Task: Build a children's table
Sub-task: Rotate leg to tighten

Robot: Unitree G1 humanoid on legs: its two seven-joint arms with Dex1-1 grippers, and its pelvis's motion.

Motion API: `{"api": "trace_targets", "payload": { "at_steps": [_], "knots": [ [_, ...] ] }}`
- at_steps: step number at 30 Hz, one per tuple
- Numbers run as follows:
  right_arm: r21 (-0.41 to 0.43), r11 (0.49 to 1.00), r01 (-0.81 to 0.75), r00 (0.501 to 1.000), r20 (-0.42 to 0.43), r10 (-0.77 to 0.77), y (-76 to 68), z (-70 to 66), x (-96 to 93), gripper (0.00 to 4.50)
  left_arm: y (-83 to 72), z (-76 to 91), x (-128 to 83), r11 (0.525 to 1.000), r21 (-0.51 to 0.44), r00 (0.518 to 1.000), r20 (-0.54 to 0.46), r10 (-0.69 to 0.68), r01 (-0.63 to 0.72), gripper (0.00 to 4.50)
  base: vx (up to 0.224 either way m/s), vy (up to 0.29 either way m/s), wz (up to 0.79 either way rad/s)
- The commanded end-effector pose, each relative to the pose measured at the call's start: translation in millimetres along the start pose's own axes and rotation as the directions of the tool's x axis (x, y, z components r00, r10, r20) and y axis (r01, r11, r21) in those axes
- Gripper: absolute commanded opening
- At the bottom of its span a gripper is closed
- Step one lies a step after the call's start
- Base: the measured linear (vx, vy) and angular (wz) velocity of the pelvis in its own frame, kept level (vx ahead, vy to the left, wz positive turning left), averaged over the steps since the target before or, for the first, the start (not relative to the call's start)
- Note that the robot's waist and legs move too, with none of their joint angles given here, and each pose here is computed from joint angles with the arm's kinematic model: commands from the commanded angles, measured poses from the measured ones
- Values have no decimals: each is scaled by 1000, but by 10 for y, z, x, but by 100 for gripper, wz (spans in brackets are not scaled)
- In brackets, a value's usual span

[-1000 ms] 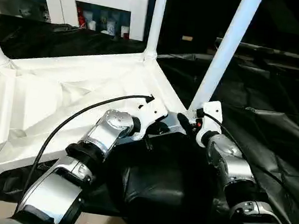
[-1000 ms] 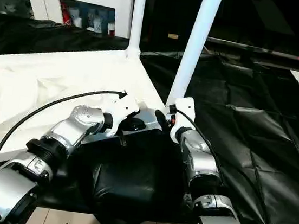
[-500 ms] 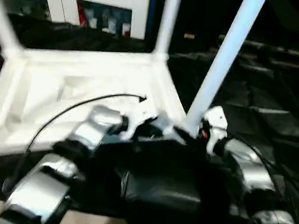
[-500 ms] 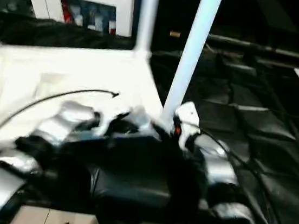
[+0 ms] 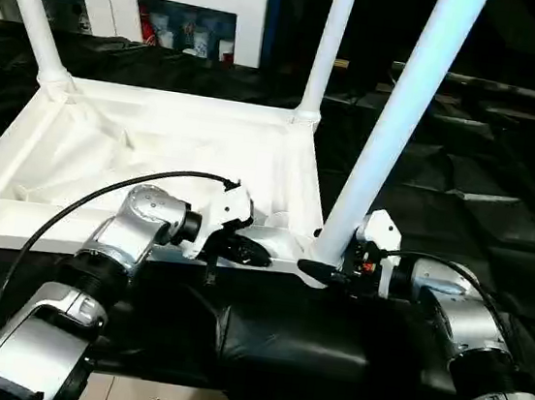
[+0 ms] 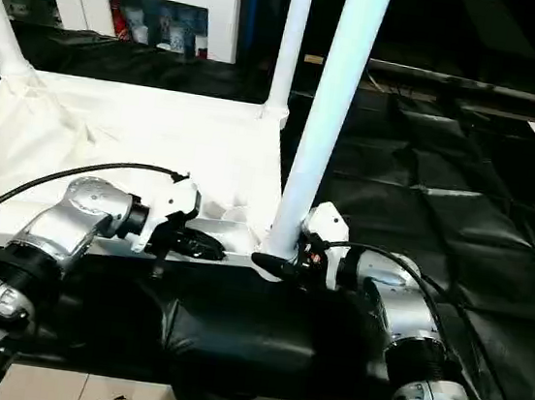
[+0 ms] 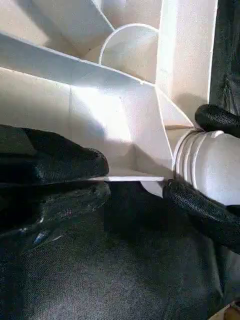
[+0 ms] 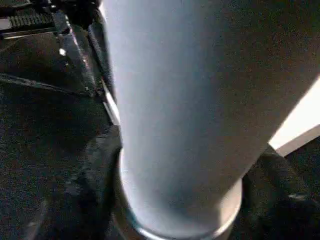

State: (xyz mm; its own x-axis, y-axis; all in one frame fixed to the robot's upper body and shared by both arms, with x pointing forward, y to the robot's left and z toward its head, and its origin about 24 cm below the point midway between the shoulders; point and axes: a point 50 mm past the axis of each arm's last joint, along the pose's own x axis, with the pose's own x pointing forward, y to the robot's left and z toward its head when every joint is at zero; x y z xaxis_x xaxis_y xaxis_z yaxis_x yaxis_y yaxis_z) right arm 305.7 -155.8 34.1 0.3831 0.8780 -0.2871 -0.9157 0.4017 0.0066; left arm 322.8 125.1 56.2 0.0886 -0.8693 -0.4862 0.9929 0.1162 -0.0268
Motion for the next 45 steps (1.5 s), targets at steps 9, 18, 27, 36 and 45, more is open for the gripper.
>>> {"api": "trace_targets", "payload": {
  "at_steps": [9, 18, 27, 36, 45],
  "knots": [
    [173, 865, 471, 882, -96, -461, -122, -250, 196, 272, 10, 69, 397, 989, -18, 989, 22, 145, -144, 0, 0, 0, 0],
    [232, 729, 644, 765, -177, -619, -74, -223, 559, 272, 11, 320, 851, 964, -39, 964, 37, 265, -263, 0, 0, 0, 0],
    [127, 870, 477, 878, -37, -477, -89, -15, 571, 384, 21, 323, 788, 976, -14, 975, 54, 216, -216, 0, 0, 0, 0],
    [15, 968, 250, 968, -11, -250, -116, 25, 216, 384, 13, 217, 548, 995, 3, 994, 45, 97, -98, 0, 0, 0, 0],
    [-27, 997, 73, 997, -35, -74, -101, 42, -155, 384, -13, 81, 117, 998, 25, 998, 20, -54, 54, 0, 0, 0, 0]
  ]
}}
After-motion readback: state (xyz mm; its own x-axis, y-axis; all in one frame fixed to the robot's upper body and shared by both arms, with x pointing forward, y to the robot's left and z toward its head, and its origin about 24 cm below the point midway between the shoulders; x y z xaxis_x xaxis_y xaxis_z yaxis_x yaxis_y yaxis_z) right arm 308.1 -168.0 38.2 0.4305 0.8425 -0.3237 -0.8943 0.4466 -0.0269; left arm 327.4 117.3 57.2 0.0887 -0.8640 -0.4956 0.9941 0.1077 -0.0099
